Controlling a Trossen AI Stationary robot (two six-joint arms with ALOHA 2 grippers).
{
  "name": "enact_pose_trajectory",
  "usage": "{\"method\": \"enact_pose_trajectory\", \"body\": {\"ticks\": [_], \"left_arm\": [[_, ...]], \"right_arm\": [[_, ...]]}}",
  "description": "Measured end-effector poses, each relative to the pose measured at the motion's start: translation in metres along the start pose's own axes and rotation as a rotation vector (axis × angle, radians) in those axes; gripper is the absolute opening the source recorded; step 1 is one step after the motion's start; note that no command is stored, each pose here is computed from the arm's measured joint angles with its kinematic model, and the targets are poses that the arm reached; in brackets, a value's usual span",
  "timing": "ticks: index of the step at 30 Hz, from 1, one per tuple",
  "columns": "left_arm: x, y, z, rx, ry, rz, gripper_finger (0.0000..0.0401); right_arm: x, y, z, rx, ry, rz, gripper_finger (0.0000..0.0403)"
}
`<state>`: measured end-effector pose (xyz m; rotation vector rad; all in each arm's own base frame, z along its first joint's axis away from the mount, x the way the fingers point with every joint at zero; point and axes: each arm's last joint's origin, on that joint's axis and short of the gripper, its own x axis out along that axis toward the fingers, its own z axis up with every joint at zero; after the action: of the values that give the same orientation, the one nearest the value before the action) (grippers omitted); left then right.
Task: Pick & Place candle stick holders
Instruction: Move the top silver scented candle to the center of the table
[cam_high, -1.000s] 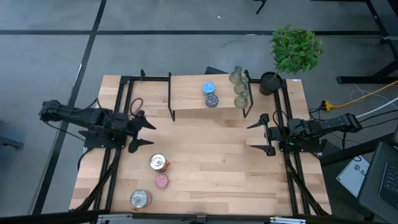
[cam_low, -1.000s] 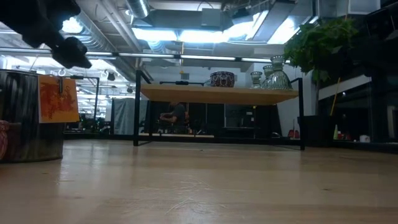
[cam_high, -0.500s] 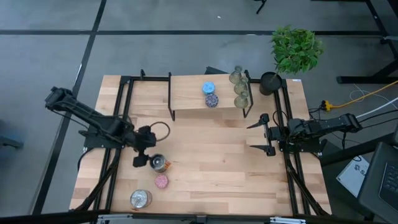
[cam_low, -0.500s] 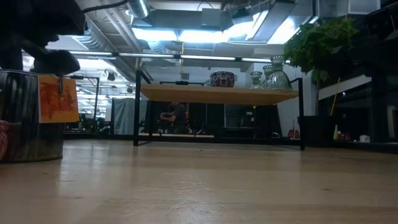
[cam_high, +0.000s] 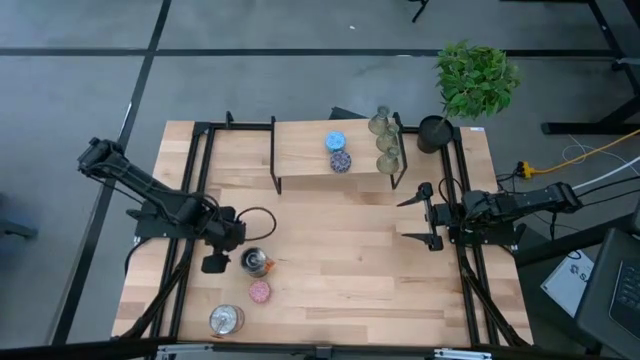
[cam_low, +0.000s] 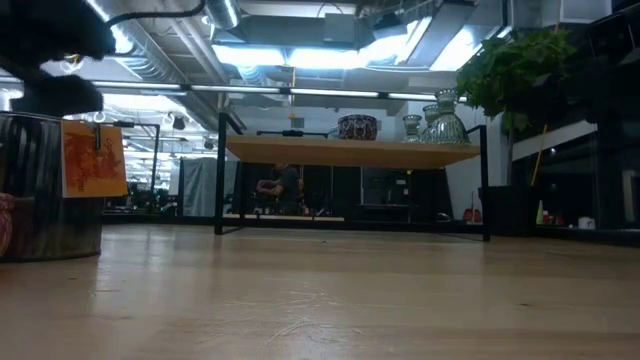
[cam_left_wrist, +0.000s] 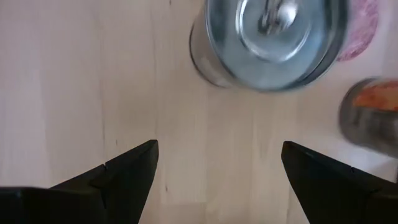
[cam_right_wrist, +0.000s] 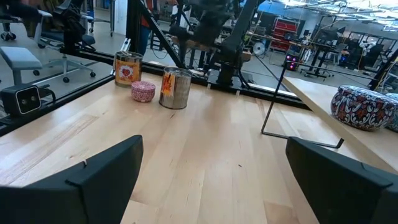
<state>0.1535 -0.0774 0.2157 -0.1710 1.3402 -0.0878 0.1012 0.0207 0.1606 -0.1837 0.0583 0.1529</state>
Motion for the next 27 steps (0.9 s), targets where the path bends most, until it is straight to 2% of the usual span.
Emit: {"method": "enact_pose_trajectory", "body": {"ticks": [6, 12, 14, 21, 27], "left_arm": [[0.027, -0.012, -0.002, 0.009, 0.060, 0.042, 0.0338], [0.050, -0.032, 0.010, 0.010, 0.004, -0.005, 0.0338], [0.057, -0.035, 0.014, -0.025, -0.014, 0.005, 0.0338], [0.071, -0.022, 0.036, -0.185, -0.074, 0.017, 0.0338], [0.069, 0.001, 0.061, -0.294, -0.206, -0.006, 0.0338]], "right_arm": [[0.000, 0.000, 0.000, 0.000, 0.000, 0.000, 0.0398], [0.000, 0.000, 0.000, 0.000, 0.000, 0.000, 0.0398], [0.000, 0.000, 0.000, 0.000, 0.000, 0.000, 0.0398], [0.000, 0.000, 0.000, 0.000, 0.000, 0.000, 0.0398], [0.000, 0.000, 0.000, 0.000, -0.001, 0.000, 0.0398]]}}
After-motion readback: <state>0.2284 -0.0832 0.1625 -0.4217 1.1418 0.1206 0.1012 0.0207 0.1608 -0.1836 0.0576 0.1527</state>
